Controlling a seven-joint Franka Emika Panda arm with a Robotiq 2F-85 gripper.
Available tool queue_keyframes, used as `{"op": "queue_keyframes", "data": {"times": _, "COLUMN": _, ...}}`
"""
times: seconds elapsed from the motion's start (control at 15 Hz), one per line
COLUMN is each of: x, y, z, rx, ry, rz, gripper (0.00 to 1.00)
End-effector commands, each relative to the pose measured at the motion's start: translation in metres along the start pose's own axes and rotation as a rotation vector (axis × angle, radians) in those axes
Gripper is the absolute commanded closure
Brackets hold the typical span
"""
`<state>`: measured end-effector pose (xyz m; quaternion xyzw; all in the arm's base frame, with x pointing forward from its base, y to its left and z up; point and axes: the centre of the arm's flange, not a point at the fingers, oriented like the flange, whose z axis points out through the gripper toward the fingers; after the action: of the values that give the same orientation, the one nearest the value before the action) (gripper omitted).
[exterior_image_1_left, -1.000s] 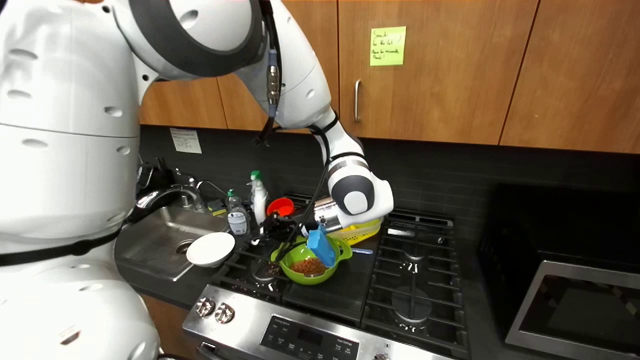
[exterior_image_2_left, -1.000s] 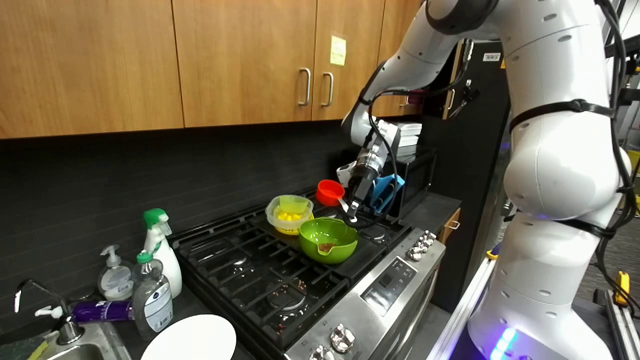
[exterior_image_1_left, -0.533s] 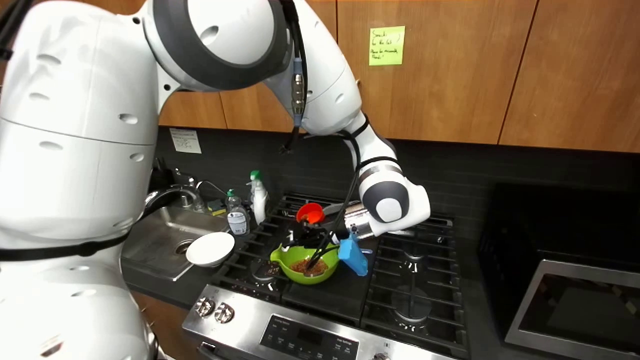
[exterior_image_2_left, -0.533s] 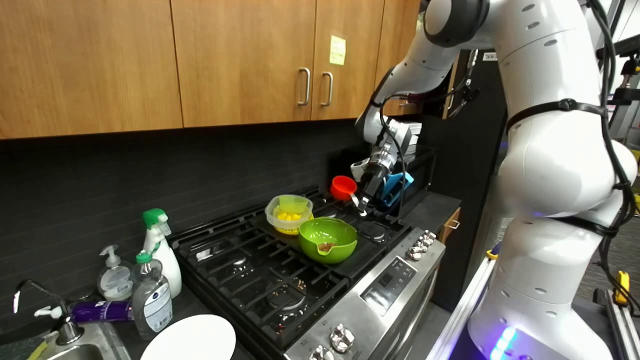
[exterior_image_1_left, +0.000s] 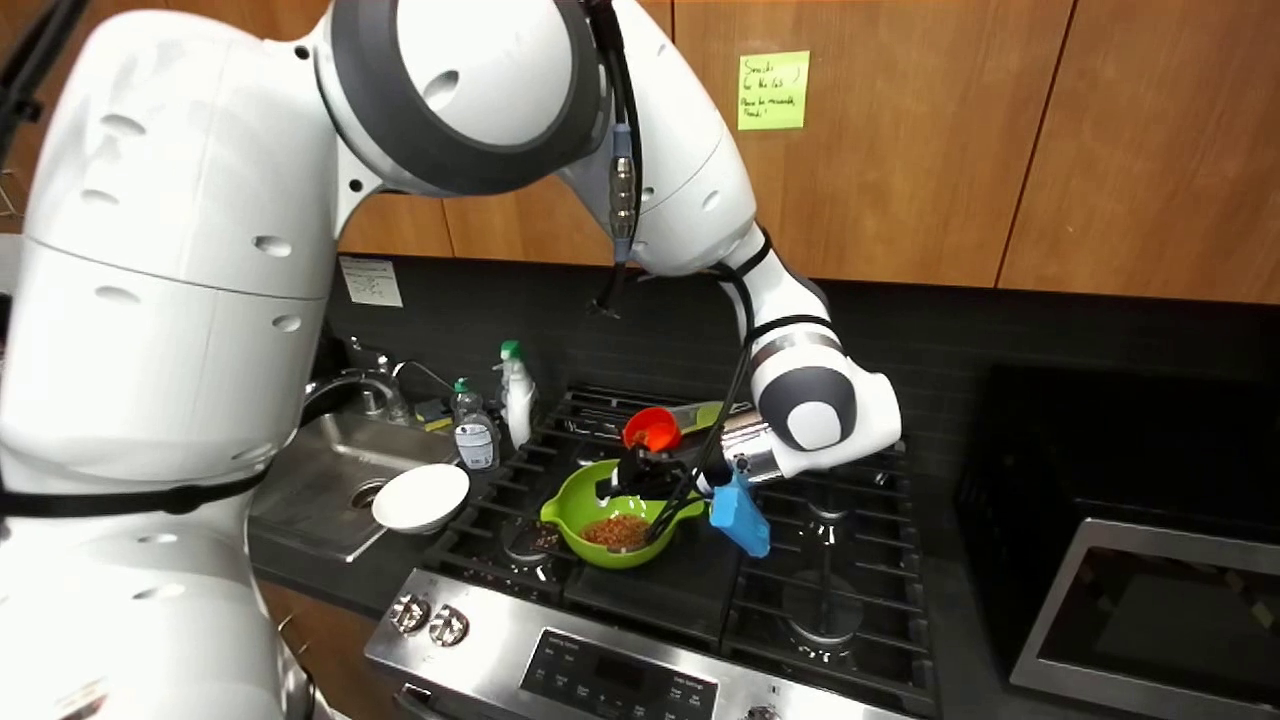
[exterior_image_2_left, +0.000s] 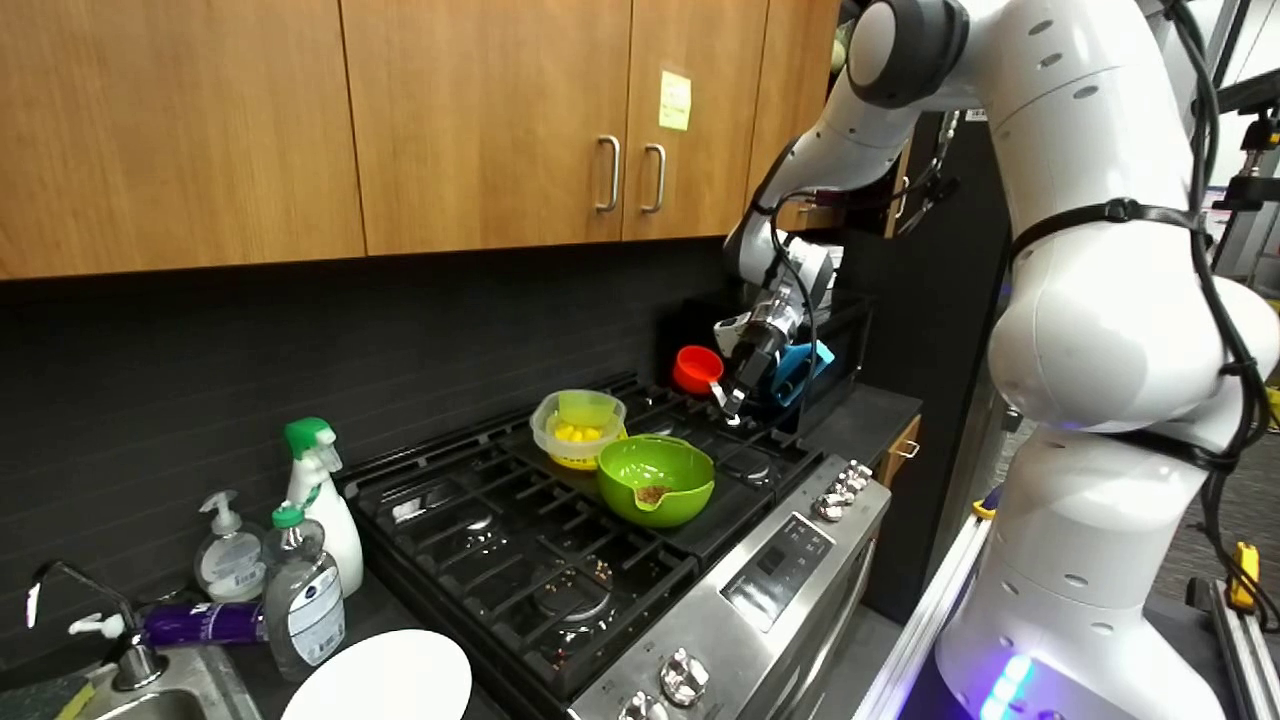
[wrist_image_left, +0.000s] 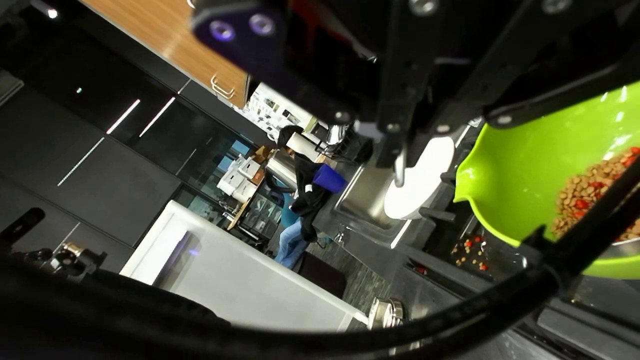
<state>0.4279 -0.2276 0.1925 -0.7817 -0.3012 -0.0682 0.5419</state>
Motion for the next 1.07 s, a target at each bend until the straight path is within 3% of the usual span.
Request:
{"op": "queue_keyframes", "data": {"times": 0.0, "x": 0.006, "y": 0.008, "z": -0.006, "rx": 0.011, "ry": -0.011, "rz": -0.021, "gripper": 0.99}}
{"op": "queue_keyframes", "data": {"times": 0.4, "x": -0.01, "y": 0.015, "z": -0.009, "rx": 0.016, "ry": -0.042, "rz": -0.033, "gripper": 0.99}}
{"op": "queue_keyframes", "data": {"times": 1.0, "x": -0.06, "y": 0.02, "z": -0.021, "rx": 0.016, "ry": -0.113, "rz": 0.008, "gripper": 0.99}}
